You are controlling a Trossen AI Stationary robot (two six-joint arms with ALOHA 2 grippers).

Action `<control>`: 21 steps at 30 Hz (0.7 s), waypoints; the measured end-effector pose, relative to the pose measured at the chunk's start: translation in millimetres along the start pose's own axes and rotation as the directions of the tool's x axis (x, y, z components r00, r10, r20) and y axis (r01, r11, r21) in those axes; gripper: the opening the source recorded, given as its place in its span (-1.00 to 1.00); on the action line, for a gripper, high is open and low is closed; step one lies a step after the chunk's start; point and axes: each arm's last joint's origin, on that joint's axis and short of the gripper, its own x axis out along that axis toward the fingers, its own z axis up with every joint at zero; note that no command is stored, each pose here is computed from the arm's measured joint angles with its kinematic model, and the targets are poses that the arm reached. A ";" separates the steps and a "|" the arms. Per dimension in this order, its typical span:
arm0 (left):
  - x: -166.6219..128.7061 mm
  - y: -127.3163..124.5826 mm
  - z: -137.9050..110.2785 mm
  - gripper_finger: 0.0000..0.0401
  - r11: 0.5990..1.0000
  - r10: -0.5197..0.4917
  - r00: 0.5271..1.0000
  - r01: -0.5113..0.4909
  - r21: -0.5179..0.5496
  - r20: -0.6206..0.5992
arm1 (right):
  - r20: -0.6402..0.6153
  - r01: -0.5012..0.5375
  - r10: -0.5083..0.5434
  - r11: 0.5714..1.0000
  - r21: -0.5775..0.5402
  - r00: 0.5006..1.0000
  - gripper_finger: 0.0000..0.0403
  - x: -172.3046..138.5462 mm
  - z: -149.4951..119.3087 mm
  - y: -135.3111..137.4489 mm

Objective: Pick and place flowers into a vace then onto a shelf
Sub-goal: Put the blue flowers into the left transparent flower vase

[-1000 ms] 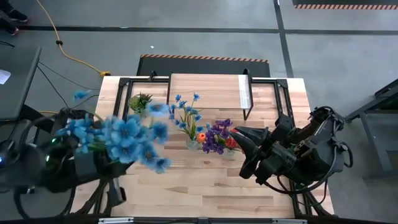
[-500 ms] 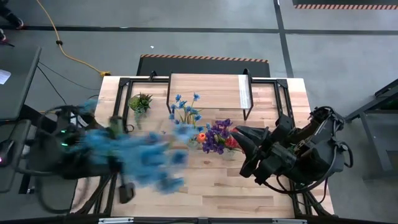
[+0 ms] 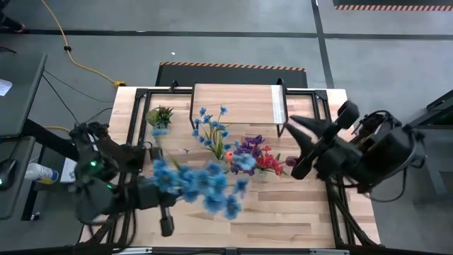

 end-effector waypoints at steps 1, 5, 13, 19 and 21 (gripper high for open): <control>1.6 -3.8 -4.6 -0.80 1.000 0.000 1.000 0.000 0.002 -0.009 | 0.002 0.000 0.000 1.000 0.007 1.000 -0.59 -1.1 -1.0 -3.5; 8.7 -20.7 -28.8 -0.80 0.999 0.047 0.997 -0.047 0.011 -0.059 | 0.003 0.002 -0.003 0.999 0.044 1.000 -0.59 -2.3 -3.4 -10.4; 12.4 -39.5 -76.1 -0.80 0.982 0.176 0.977 -0.182 -0.048 -0.118 | -0.001 0.001 -0.001 0.999 0.032 1.000 -0.59 -2.4 -4.0 -10.9; 5.2 -46.7 -116.8 -0.80 0.954 0.281 0.951 -0.291 -0.074 -0.125 | -0.001 -0.001 0.001 1.000 0.021 1.000 -0.59 -2.4 -4.2 -10.1; 1.6 -45.2 -126.9 -0.80 0.937 0.330 0.937 -0.340 -0.083 -0.113 | -0.001 -0.002 0.002 1.000 0.017 1.000 -0.59 -2.4 -4.3 -9.8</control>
